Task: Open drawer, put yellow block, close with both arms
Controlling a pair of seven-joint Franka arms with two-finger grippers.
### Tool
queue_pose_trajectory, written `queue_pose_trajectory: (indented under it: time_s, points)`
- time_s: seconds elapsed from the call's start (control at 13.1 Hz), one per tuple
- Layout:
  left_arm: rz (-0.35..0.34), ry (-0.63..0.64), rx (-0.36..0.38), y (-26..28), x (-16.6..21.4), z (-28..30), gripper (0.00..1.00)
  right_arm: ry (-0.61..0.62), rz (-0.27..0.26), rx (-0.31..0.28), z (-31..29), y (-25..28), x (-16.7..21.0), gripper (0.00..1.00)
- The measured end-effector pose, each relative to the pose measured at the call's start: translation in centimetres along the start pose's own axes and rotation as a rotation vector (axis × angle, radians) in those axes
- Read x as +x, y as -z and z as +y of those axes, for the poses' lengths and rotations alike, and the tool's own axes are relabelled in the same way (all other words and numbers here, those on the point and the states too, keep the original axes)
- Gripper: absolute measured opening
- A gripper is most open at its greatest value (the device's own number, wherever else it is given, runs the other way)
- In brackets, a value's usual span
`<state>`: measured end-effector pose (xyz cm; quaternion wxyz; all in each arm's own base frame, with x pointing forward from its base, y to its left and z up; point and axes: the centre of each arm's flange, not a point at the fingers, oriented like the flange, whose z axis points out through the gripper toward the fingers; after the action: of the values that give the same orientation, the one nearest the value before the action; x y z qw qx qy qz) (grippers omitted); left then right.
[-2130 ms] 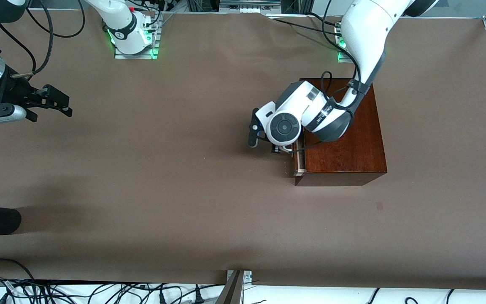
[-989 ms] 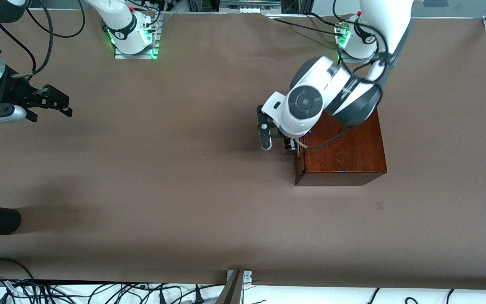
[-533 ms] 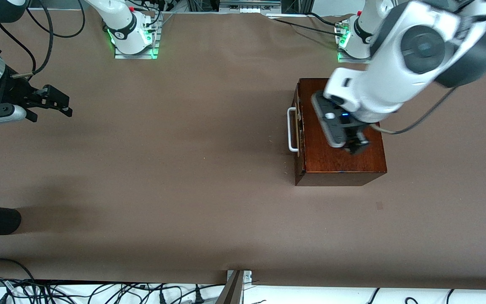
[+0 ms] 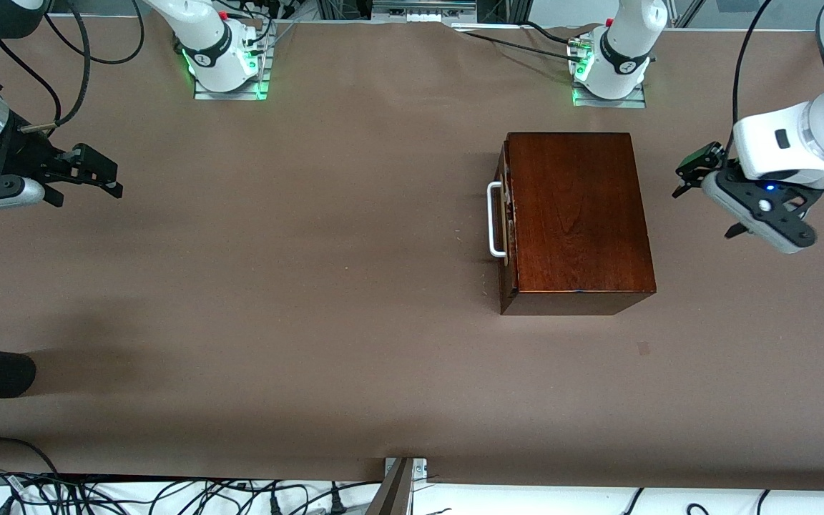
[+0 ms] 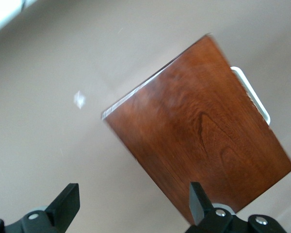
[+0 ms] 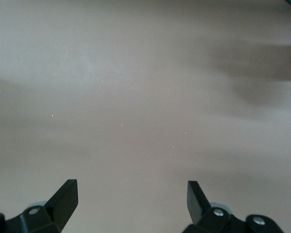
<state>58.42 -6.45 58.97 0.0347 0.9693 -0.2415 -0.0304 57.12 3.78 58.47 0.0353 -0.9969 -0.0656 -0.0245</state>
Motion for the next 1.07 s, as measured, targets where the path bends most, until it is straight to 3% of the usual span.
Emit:
queue_pose_trajectory:
  time_s: [0.15, 0.3, 0.53, 1.07]
  points:
    - [0.001, 0.307, 0.008, 0.8, -2.7, 0.7, 1.0, 0.0, -0.001, 0.0, 0.0, 0.0, 0.0, 1.0]
    - [0.013, 0.496, 0.017, 1.8, -4.7, 1.8, 1.0, 0.001, -0.006, 0.001, -0.1, -0.1, -0.1, 1.0]
    - [0.007, 0.549, 0.019, 0.6, -5.7, 1.8, 1.0, 0.002, -0.026, 0.0, -0.1, -0.2, -0.3, 1.0]
    - [-0.014, 0.555, 0.033, -0.8, -4.0, 0.4, 1.0, 0.01, -0.037, -0.014, -0.3, -0.3, -0.4, 1.0]
